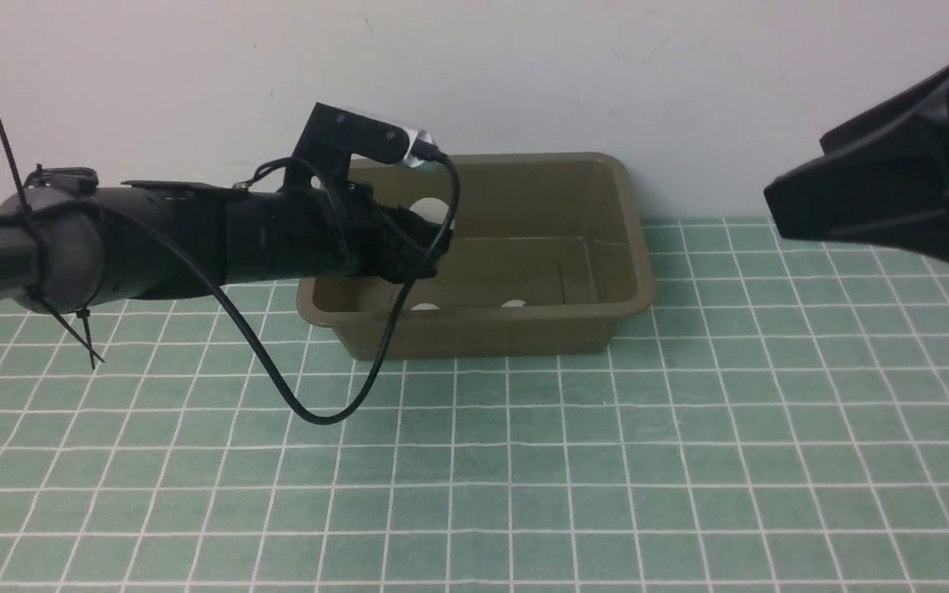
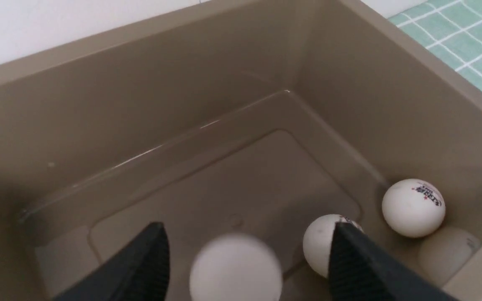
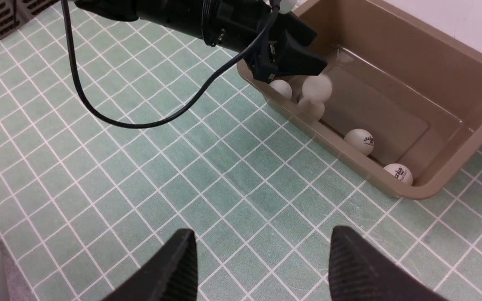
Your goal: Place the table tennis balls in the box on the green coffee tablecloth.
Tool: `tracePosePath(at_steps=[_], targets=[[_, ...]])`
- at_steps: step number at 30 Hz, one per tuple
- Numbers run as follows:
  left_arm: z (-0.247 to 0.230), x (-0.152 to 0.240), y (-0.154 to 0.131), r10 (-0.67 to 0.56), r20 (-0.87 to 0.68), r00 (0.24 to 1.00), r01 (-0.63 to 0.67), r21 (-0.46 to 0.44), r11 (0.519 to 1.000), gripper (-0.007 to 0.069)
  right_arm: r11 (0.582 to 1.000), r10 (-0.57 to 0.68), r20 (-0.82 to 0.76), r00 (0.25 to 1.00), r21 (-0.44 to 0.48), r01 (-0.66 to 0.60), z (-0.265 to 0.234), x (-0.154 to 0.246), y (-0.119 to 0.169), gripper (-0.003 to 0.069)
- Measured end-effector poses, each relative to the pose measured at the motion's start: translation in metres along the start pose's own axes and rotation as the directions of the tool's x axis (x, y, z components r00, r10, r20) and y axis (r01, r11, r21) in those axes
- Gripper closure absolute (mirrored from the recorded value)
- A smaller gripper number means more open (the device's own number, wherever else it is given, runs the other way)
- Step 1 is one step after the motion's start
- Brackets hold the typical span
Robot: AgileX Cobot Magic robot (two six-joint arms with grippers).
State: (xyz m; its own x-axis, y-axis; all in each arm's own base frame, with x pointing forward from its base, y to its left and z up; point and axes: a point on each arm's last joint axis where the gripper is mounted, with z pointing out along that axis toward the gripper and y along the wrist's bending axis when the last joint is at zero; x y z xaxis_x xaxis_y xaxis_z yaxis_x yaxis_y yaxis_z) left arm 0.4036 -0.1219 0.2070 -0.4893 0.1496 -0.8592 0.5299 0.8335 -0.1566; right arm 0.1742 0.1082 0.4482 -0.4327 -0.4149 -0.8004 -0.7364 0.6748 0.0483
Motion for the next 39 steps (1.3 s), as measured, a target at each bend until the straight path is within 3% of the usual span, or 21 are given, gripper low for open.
tracePosePath(at_steps=[5,11,16,23,26,30,33,34,37,39], targets=[[-0.012,-0.012,-0.004,-0.020,0.032,0.999,0.020,0.002,1.000,0.0138,1.000,-0.002,0.021,1.000,0.013,0.001,0.000,-0.002,-0.001,0.0270],[-0.047,-0.036,-0.013,0.124,0.050,0.991,-0.122,-0.050,0.991,0.0136,0.991,-0.068,0.039,0.997,0.120,0.063,-0.011,-0.001,-0.006,0.0270],[-0.077,-0.042,-0.012,0.172,0.050,0.984,-0.159,-0.191,0.969,0.0136,0.970,-0.119,0.065,0.991,0.220,0.102,-0.034,0.002,-0.004,0.0270],[-0.117,-0.042,-0.005,0.191,0.087,0.978,-0.135,-0.434,0.891,0.0136,0.960,-0.144,0.115,0.983,0.256,0.111,-0.056,0.007,0.004,0.0270],[-0.130,-0.035,-0.005,0.136,0.109,0.985,-0.069,-0.470,0.880,0.0136,0.958,-0.152,0.134,0.979,0.263,0.113,-0.063,0.008,0.007,0.0270],[-0.145,-0.030,-0.020,0.027,0.173,0.984,0.041,-0.375,0.926,0.0152,0.955,-0.160,0.155,0.975,0.274,0.113,-0.066,0.007,0.008,0.0270],[-0.152,-0.031,-0.042,-0.001,0.200,0.980,0.039,-0.184,0.982,0.0176,0.953,-0.165,0.171,0.971,0.282,0.112,-0.066,0.005,0.007,0.0270],[-0.154,-0.031,-0.053,-0.015,0.199,0.980,0.031,-0.081,0.996,0.0188,0.952,-0.167,0.178,0.970,0.286,0.111,-0.066,0.005,0.007,0.0270],[-0.157,-0.028,-0.071,-0.055,0.150,0.987,0.039,0.109,0.993,0.0230,0.951,-0.168,0.182,0.969,0.287,0.111,-0.066,0.004,0.007,0.0270],[-0.157,-0.018,-0.079,-0.073,0.031,0.997,0.066,0.186,0.980,0.0261,0.951,-0.168,0.182,0.969,0.287,0.111,-0.066,0.004,0.007,0.0270]])
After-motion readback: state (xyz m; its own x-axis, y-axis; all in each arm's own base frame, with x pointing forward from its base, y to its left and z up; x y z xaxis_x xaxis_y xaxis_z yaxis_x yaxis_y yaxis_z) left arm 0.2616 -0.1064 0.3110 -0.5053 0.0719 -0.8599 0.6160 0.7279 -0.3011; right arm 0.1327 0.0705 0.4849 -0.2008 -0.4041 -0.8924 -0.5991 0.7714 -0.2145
